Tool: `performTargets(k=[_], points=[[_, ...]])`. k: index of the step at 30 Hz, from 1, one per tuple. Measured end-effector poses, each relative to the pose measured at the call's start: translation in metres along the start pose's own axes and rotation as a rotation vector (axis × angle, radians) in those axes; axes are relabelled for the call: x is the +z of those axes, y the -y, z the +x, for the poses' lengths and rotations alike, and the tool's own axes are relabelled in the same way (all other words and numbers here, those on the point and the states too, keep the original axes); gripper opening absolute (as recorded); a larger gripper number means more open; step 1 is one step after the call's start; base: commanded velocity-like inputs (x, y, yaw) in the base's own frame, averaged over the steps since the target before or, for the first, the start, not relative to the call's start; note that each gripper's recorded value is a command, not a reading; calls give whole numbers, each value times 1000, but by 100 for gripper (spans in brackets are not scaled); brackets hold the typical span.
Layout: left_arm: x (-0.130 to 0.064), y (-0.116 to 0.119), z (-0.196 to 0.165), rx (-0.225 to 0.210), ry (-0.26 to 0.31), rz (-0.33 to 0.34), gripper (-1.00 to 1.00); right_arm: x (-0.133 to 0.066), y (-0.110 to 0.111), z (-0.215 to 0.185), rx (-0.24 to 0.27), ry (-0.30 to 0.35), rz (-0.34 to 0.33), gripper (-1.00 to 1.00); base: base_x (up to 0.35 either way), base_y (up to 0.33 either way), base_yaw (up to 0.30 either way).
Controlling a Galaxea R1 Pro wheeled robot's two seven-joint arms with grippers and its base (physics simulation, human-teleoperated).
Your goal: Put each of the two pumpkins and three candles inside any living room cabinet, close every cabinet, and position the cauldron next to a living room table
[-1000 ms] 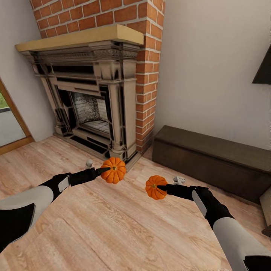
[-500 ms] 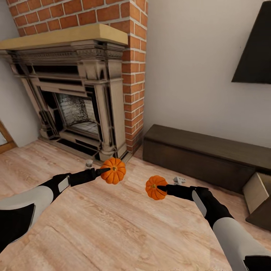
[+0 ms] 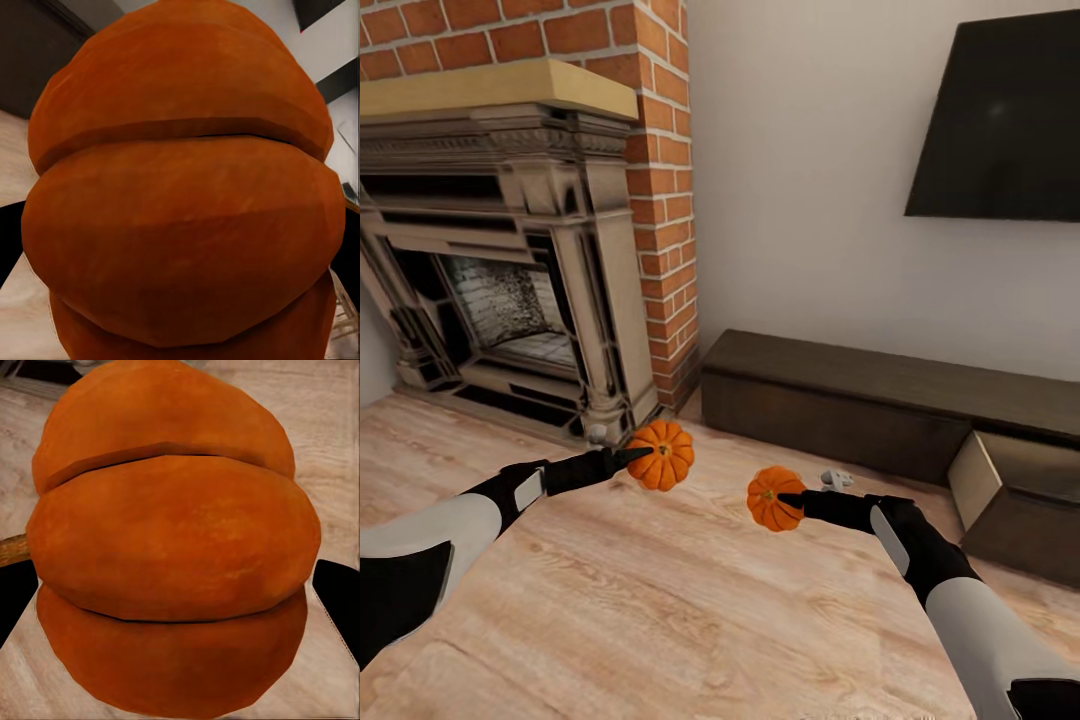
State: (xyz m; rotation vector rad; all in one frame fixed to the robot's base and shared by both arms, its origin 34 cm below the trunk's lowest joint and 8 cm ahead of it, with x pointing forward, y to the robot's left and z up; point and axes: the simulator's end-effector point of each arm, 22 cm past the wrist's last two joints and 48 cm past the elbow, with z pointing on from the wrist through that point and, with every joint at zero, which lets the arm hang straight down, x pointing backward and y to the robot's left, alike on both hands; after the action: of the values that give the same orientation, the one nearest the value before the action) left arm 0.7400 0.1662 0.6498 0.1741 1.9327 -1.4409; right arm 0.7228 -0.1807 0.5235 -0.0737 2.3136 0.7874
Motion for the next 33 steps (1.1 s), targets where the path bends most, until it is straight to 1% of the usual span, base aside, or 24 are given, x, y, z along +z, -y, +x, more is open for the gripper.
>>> performTargets(k=[24,28,33], points=[[-1,5,-3,9,2,2,-100,-3,-3,-4,-6,12,-2,-100,0,0,-281],[-7,5,-9,8,22,0,-100,-5,-2,-8,-10,18,3,-100,0,0,-281],[-8,6,-9,13,17,-1,-100,-8,-2,-12,-12,24,2,-100,0,0,-281]])
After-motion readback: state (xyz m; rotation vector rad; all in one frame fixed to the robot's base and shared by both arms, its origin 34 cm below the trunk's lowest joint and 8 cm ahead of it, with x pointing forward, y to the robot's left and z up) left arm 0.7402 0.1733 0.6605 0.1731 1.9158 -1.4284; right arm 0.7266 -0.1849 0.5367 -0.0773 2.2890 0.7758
